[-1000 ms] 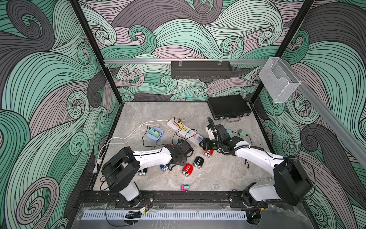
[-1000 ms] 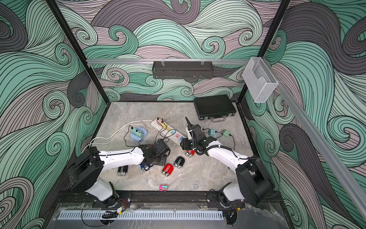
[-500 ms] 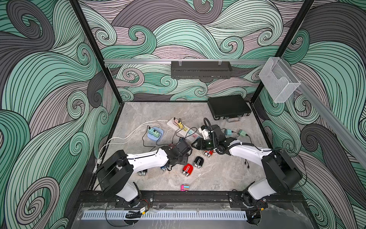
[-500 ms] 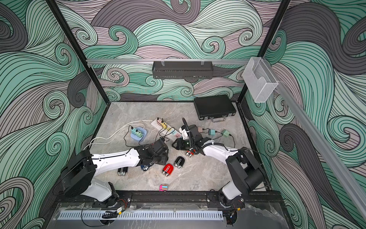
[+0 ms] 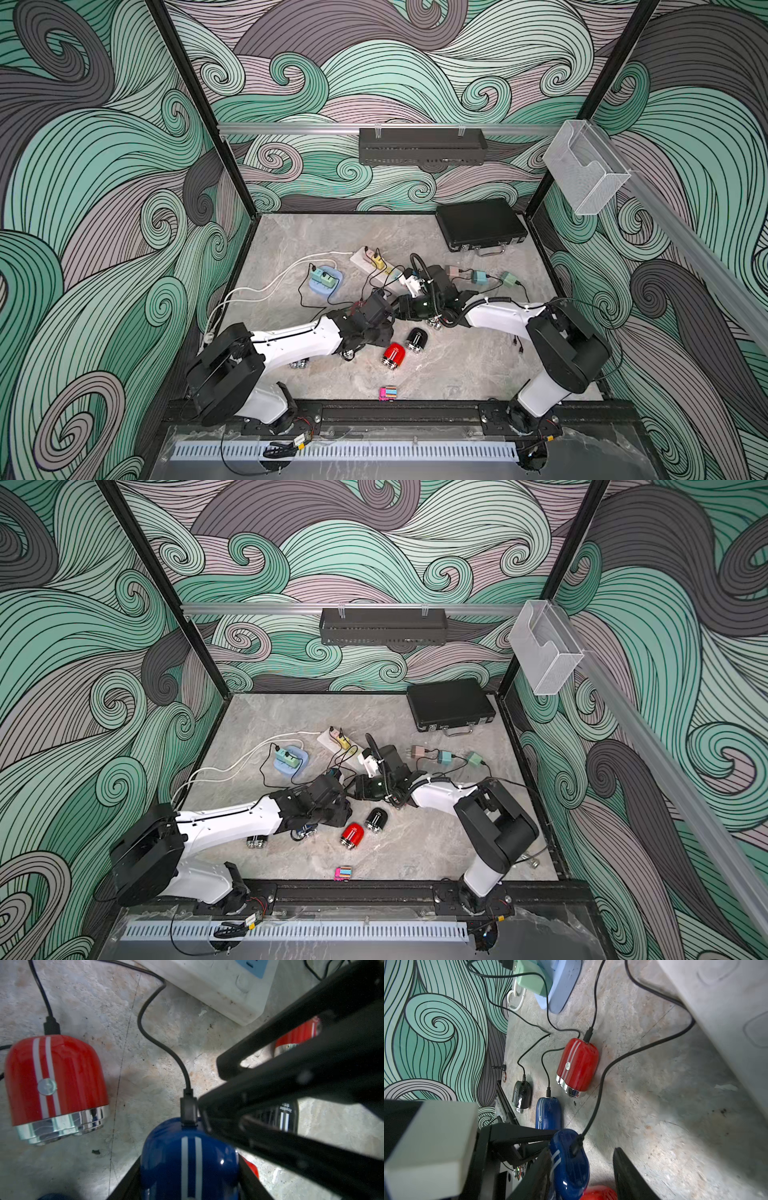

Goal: Unplug the electric shaver
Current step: Remove the charging cable from the electric shaver.

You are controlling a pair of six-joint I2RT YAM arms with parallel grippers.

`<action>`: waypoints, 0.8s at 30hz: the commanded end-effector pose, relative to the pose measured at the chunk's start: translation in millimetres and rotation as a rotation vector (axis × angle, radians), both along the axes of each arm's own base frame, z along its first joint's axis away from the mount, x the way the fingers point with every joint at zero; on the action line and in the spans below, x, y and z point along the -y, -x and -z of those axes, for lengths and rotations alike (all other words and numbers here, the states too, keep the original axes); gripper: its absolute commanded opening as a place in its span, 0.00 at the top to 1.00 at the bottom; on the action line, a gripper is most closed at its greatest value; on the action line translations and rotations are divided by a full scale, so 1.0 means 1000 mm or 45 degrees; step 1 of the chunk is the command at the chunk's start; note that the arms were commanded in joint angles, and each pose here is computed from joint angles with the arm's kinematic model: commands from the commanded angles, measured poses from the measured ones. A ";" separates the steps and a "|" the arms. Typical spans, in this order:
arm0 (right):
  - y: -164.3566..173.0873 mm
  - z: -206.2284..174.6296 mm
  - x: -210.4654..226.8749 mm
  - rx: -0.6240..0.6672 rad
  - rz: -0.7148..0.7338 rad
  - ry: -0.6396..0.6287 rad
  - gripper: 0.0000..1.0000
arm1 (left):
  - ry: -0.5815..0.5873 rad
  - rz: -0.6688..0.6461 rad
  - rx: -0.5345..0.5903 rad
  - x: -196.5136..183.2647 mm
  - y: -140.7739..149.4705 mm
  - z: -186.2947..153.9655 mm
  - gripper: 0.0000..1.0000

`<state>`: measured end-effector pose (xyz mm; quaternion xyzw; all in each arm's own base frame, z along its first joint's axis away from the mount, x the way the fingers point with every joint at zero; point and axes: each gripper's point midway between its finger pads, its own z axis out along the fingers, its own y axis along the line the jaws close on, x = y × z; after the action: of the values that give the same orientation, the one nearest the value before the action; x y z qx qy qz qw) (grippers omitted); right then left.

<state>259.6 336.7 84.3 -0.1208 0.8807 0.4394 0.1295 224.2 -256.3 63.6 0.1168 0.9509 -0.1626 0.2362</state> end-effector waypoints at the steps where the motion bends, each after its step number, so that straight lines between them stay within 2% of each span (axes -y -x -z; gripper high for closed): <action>1: -0.006 -0.010 -0.017 -0.003 -0.006 -0.087 0.53 | 0.088 0.012 0.048 0.008 -0.007 -0.018 0.55; 10: -0.006 -0.005 -0.039 -0.041 -0.025 -0.141 0.56 | 0.121 0.003 0.044 0.006 -0.006 -0.019 0.55; 16: -0.005 0.000 -0.039 -0.057 -0.021 -0.136 0.70 | 0.123 -0.007 0.055 0.003 -0.007 -0.022 0.55; 24: -0.003 0.001 -0.035 -0.054 -0.016 -0.126 0.81 | 0.120 -0.024 0.051 -0.003 -0.007 -0.021 0.55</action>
<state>263.4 372.2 81.9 -0.1105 0.8601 0.4850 0.1131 225.1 -253.1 71.7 0.1071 0.9456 -0.1891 0.2422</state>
